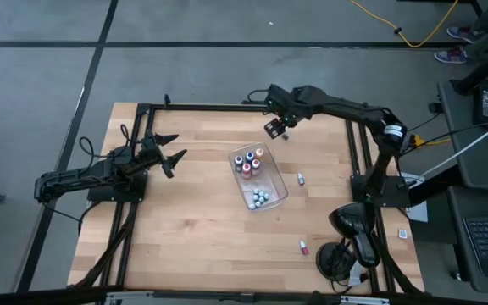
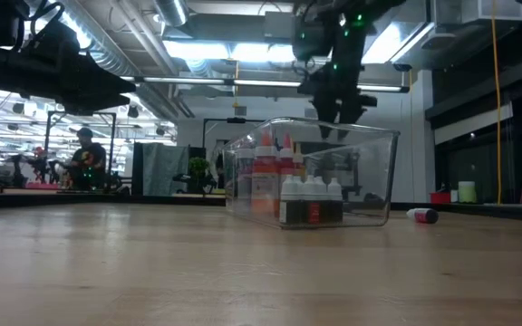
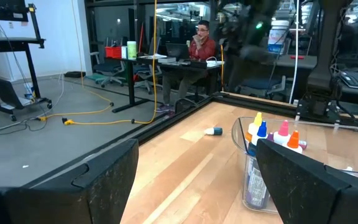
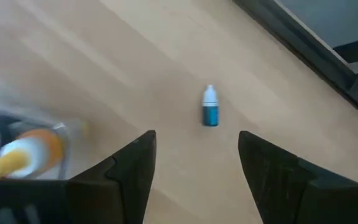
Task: Pick & Place food coloring
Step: Put the small blue food coloring bottle into the bottom of the bin
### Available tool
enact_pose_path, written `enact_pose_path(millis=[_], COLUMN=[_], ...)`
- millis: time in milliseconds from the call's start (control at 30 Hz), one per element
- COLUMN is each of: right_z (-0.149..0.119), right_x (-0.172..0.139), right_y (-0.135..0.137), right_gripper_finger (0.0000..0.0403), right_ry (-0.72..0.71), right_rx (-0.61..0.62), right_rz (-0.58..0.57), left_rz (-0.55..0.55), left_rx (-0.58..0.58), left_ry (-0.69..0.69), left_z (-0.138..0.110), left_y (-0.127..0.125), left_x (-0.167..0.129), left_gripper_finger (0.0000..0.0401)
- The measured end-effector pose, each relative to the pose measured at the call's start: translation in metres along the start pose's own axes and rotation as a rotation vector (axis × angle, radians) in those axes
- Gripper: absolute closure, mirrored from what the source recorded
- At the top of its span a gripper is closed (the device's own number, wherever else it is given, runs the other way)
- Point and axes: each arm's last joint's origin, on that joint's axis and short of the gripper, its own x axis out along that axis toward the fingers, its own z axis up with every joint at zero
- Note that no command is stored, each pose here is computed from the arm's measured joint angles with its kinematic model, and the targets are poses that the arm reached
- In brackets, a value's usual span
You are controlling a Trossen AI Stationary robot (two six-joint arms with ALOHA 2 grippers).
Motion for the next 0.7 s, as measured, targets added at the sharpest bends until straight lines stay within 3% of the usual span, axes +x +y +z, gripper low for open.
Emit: enact_pose_path(millis=[267,433,700], right_z=[0.013,0.016,-0.003], right_x=[0.043,0.068,0.105], right_y=[-0.017,-0.024,-0.034], right_gripper_finger=[0.0180,0.0180,0.0180], right_ry=[0.096,0.180,0.286], right_rx=[-0.025,-0.017,-0.017], right_rz=[-0.048,-0.008,0.020], left_rz=[0.000,0.000,0.000], left_rx=[0.000,0.000,0.000], left_ry=[0.000,0.000,0.000], left_z=[0.000,0.000,0.000], left_y=[0.000,0.000,0.000], left_x=[0.000,0.000,0.000], left_gripper_finger=[0.0081,0.0081,0.0081])
